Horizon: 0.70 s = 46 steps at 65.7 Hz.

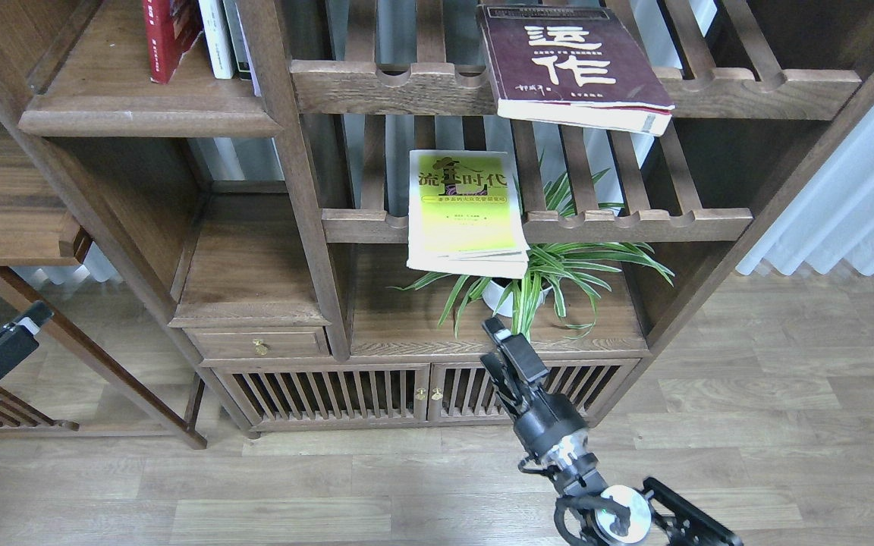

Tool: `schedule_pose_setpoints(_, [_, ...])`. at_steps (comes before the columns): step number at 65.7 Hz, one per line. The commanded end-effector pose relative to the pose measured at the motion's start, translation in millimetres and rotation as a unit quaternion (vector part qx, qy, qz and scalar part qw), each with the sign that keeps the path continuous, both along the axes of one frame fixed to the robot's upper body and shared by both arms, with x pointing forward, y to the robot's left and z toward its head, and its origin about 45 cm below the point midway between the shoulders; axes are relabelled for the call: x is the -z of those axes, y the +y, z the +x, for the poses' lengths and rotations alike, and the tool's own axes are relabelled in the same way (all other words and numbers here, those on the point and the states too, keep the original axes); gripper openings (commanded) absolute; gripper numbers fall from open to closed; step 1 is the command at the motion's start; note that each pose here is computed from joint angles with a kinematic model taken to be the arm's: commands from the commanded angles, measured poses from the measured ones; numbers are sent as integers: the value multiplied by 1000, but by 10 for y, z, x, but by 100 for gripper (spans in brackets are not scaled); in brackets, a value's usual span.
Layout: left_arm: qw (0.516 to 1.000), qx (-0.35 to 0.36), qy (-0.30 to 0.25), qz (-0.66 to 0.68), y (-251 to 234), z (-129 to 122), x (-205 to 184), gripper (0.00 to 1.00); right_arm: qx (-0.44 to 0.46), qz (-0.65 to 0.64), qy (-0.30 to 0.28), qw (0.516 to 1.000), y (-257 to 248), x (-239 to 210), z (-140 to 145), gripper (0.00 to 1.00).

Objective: Organize books on shelf
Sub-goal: 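Reach the right gripper up to the yellow-green book's lower edge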

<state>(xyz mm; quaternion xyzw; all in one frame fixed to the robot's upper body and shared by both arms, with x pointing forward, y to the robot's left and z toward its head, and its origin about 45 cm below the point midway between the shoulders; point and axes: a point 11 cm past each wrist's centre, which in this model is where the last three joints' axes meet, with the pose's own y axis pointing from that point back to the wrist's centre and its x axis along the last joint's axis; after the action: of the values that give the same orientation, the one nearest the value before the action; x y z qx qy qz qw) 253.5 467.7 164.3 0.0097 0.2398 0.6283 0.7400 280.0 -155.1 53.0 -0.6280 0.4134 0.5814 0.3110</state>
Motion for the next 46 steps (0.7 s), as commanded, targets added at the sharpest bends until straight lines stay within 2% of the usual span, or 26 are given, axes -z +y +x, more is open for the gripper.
schedule_pose_setpoints(1, [1000,0,-1,0,1,6,-7,99,0,-23,-18,1000,-58,-82,285,99])
schedule_pose_setpoints(31, [1000,-5,3,-3,13,-7,36,99,-18,-30,-53,998,53,-358,657,99])
schedule_pose_setpoints(46, [1000,-6,3,-3,17,-9,39,99,-30,-36,-61,997,108,-409,714,99])
